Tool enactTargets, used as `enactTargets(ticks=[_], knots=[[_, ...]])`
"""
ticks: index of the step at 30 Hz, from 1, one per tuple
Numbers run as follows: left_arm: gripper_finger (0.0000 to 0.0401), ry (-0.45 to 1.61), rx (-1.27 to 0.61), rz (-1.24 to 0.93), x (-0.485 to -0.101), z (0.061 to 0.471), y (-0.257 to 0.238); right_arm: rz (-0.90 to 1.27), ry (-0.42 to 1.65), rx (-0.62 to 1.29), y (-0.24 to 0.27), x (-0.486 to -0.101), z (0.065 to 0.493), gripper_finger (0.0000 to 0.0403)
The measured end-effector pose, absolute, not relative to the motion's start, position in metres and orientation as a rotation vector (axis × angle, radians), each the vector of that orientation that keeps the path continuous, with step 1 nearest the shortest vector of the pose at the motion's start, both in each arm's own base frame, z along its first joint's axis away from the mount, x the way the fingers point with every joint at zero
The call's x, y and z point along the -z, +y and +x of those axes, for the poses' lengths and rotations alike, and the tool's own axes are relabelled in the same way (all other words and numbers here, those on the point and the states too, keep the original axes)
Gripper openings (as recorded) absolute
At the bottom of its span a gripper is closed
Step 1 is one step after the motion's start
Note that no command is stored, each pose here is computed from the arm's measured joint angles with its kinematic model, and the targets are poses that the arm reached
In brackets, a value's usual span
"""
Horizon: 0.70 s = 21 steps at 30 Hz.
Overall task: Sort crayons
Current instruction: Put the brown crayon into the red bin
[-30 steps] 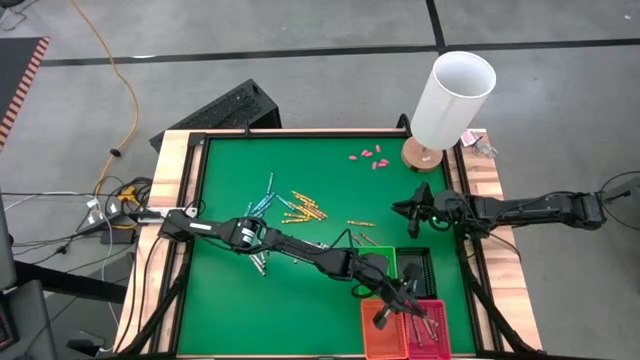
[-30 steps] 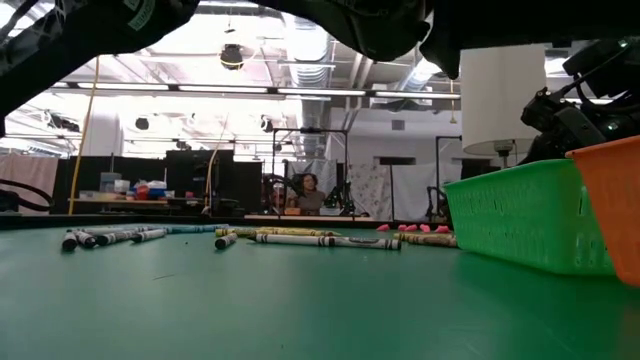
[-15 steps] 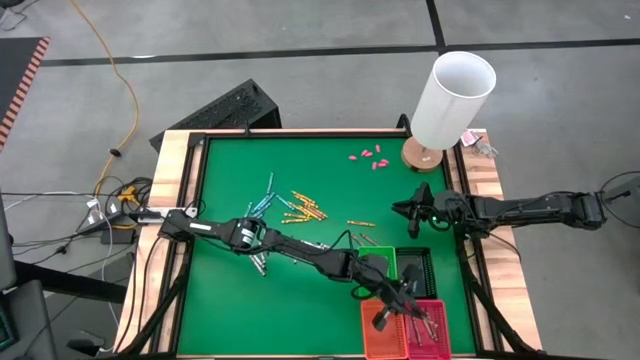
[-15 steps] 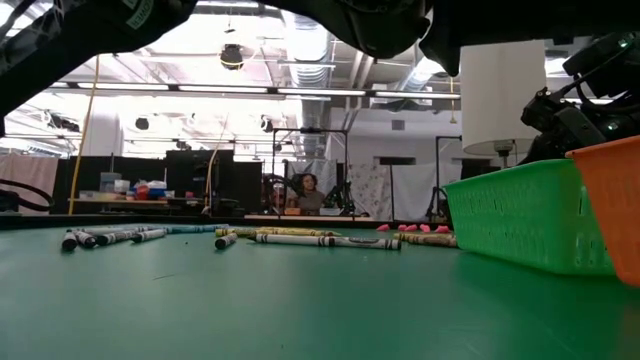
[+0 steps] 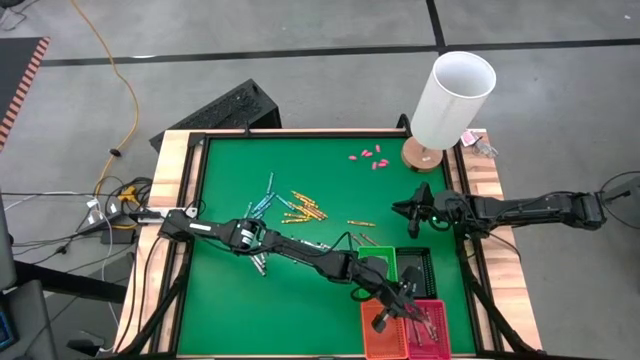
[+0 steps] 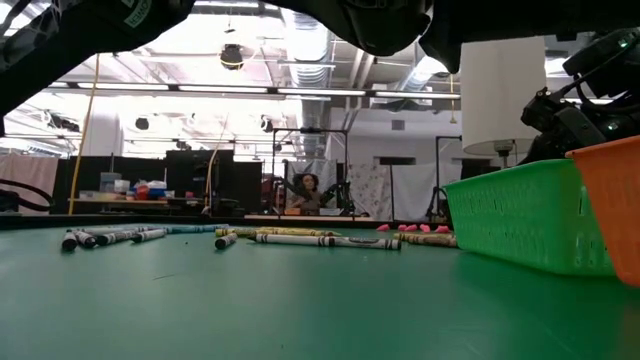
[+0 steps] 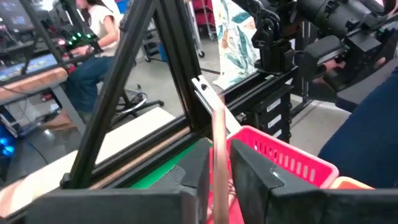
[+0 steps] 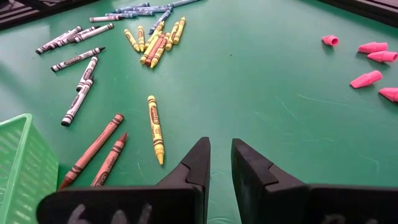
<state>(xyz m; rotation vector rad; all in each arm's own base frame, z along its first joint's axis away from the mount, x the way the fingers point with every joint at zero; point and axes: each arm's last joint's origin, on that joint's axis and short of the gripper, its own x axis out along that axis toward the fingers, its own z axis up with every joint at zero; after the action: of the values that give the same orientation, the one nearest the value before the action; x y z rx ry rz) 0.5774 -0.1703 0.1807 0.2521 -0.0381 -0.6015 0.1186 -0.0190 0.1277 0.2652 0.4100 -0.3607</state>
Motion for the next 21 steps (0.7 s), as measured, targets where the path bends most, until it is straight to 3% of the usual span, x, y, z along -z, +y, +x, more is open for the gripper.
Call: enactTargets(ticks=[7,14,18,21], knots=[[0.0101,-0.016,0.576,0.242,-0.179,0.577,-0.171,0.265,0.410,0.361,-0.019,-0.128,0.119,0.0068],[0.0105,0.028,0.444,0.137,-0.190,0.578,-0.163,0.265,0.411,0.360,-0.019,-0.128,0.119,0.0068],[0.0103,0.110,0.411,0.109,-0.226,0.573,-0.142,0.265,0.423,0.359,-0.019,-0.127,0.118,0.0068],[0.0103,0.163,0.346,0.148,-0.274,0.558,-0.122,0.265,0.431,0.356,-0.019,-0.126,0.118,0.0068]])
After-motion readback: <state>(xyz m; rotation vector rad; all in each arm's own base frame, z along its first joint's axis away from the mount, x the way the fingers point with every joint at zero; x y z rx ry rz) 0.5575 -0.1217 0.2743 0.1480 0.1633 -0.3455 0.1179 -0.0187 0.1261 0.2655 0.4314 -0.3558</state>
